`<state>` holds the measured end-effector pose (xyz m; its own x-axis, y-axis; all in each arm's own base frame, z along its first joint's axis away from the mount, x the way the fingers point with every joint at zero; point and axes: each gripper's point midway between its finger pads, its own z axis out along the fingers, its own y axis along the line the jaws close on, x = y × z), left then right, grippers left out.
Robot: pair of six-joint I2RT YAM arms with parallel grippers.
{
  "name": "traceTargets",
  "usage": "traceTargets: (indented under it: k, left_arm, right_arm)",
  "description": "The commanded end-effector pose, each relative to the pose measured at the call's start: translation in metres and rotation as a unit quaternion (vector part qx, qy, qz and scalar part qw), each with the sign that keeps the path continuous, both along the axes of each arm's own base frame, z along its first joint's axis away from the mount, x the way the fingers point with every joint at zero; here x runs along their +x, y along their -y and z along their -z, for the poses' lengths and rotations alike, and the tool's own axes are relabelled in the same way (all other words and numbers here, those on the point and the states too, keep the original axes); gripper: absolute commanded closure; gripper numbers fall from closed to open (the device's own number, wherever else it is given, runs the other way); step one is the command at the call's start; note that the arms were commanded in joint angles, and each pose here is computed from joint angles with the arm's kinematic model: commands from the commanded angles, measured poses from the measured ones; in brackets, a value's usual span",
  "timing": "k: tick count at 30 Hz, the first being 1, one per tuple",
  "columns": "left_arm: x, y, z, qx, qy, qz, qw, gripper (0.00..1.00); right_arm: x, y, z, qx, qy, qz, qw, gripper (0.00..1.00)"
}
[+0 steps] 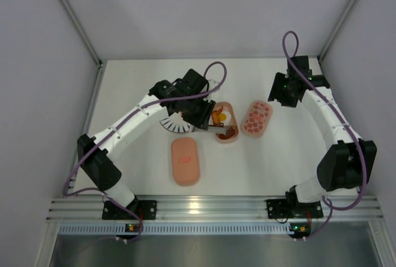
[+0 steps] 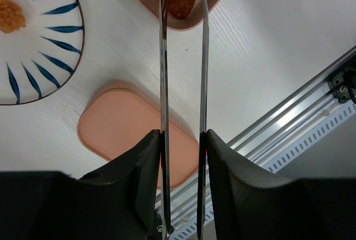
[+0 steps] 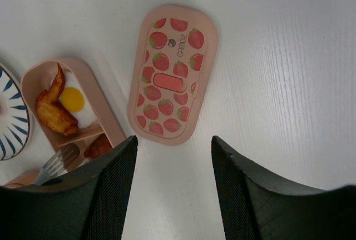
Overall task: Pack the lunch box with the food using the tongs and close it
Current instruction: Pick up the fake food from the packing box.
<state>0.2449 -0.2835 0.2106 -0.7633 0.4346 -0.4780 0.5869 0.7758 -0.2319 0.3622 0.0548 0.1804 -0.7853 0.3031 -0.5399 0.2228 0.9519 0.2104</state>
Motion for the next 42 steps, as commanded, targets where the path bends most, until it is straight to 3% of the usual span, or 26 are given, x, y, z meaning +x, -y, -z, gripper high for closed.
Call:
traceTargets:
  k: [1,42]
  left_arm:
    - [0.006,0.008,-0.001,-0.011,0.014,0.013,1.000,0.59]
    - [0.011,0.013,0.005,0.030,0.031,0.031,0.999,0.56]
  right_arm:
    - [-0.005,-0.001,-0.015,-0.006,0.023,-0.005,1.000,0.45]
    - [-0.009,0.009,-0.017,-0.019,0.026,-0.005,0.999,0.44]
